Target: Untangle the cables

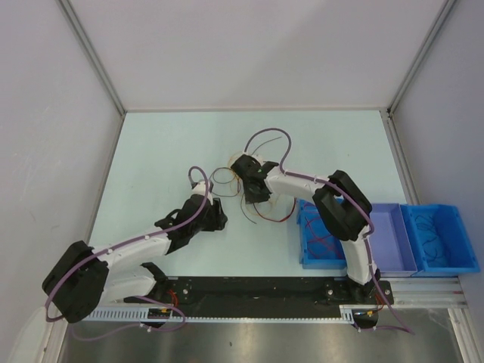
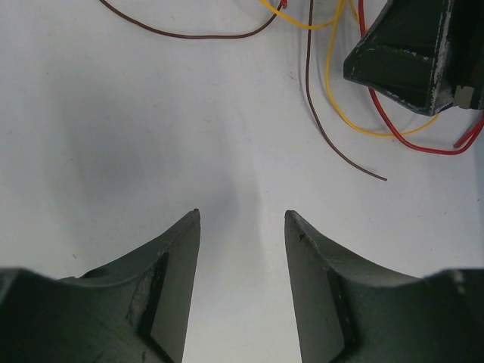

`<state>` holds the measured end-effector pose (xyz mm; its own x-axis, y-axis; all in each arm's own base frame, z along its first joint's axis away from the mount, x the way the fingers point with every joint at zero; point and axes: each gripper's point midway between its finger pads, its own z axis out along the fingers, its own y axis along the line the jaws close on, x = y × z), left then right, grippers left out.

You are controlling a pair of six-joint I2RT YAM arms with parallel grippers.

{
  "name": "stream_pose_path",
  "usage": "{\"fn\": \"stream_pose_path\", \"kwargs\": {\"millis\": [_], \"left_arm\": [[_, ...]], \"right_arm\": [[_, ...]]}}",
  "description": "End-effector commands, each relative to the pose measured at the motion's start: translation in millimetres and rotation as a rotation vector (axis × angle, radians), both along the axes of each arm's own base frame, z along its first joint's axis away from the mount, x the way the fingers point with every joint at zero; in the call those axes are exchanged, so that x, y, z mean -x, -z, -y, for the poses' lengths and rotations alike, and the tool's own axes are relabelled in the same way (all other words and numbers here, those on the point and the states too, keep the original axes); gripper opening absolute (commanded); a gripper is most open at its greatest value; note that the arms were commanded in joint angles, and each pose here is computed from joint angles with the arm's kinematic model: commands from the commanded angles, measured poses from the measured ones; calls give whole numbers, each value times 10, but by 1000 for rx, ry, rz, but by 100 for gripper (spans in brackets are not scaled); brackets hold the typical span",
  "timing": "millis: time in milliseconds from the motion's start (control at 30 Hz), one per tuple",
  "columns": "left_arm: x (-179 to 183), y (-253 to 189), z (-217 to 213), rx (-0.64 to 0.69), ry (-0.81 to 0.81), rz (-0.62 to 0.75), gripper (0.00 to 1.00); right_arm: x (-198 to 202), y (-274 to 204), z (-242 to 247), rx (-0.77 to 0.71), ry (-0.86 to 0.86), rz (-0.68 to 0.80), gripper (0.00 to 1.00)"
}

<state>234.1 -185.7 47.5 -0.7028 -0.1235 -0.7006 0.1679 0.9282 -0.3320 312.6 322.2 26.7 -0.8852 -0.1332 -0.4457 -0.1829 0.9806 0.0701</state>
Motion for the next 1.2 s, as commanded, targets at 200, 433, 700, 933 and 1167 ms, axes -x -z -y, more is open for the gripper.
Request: {"fn": "stream_pose_path", "kwargs": {"millis": [200,433,700,933,1167], "left_arm": [[-96,-122,82,45,-7,28,53],[-91,-102,87,41,-5,21,52],[-94,-105,86,40,-6,22,52],[-96,-103,79,39,-10,21,51],[-93,-96,76,35,-11,18,50]], "right_arm": [[-47,44,-37,61,-7,15,21],[-77,-159,27,90,15,57,0],[-113,-1201,131,14,17,207,0],[-66,-2381,244,-160,4,400,0],[110,-3476,395,-329,-39,587,0]]}}
